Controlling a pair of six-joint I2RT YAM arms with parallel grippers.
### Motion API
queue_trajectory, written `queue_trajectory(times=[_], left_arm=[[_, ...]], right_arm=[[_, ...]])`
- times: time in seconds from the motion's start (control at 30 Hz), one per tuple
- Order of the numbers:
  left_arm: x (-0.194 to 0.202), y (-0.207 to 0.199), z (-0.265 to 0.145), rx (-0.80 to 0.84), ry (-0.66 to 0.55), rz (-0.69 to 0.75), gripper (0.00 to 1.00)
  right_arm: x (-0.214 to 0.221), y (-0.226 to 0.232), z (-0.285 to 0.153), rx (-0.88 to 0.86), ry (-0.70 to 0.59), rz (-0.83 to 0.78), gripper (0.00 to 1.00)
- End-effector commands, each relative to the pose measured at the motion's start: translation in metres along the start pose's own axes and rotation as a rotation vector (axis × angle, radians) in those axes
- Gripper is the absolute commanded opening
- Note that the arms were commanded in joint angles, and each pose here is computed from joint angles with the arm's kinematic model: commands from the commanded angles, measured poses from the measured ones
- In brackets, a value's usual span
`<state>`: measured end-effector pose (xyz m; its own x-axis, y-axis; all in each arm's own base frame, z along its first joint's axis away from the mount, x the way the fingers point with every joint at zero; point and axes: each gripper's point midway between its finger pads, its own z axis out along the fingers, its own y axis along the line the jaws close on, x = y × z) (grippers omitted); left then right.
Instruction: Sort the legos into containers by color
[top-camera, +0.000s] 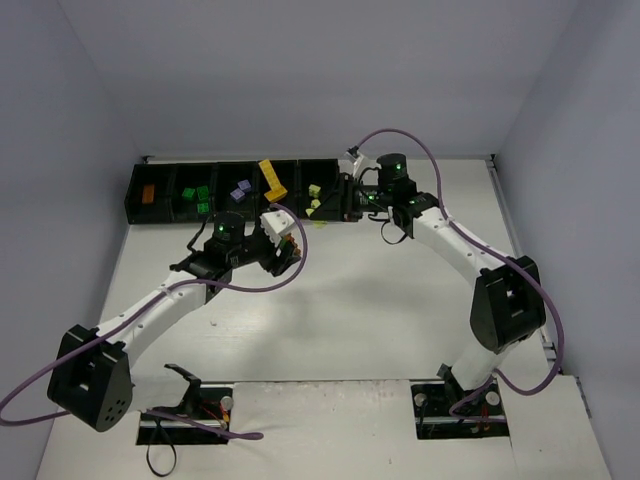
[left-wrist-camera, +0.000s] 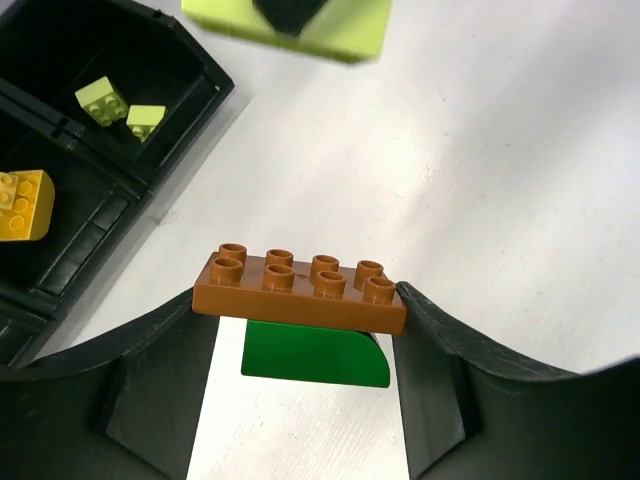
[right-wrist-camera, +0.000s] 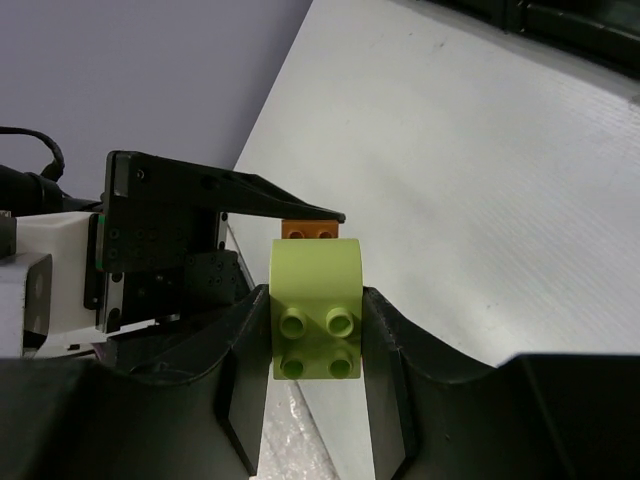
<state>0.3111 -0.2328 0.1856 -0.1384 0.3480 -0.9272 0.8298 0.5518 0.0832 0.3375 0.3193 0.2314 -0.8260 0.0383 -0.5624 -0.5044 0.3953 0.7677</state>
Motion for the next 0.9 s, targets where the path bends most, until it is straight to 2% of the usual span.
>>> queue_trajectory(times=[0.0, 0.13, 0.27, 0.4, 0.53, 0.7, 0.87], left_arm=[[-0.026, 0.007, -0.005, -0.022, -0.075, 0.041, 0.12], [-0.033, 0.01, -0.006, -0.038, -0.096, 0.012, 0.12], [-0.046, 0.024, -0.011, -0.128, -0.114, -0.067, 0.13], [-0.063, 0.031, -0.015, -0.178, -0.145, -0.22, 0.13], [-0.061, 0.025, -0.02, -0.169, -0.139, -0.264, 0.13], [-0.057, 0.02, -0.029, -0.176, -0.133, -0.287, 0.13], [-0.048, 0.015, -0.033, -0.171, -0.108, -0.292, 0.13]], right_arm=[[-0.025, 0.033, -0.016, -0.085, -0.065, -0.155, 0.0], [-0.032, 0.015, -0.01, -0.021, -0.09, -0.198, 0.0], [-0.066, -0.01, -0.001, 0.11, -0.176, -0.279, 0.0], [-0.108, -0.069, 0.01, 0.357, -0.282, -0.343, 0.02], [-0.139, -0.105, 0.022, 0.477, -0.328, -0.4, 0.04], [-0.153, -0.144, 0.051, 0.523, -0.322, -0.419, 0.16], [-0.172, -0.152, 0.071, 0.511, -0.337, -0.471, 0.32]])
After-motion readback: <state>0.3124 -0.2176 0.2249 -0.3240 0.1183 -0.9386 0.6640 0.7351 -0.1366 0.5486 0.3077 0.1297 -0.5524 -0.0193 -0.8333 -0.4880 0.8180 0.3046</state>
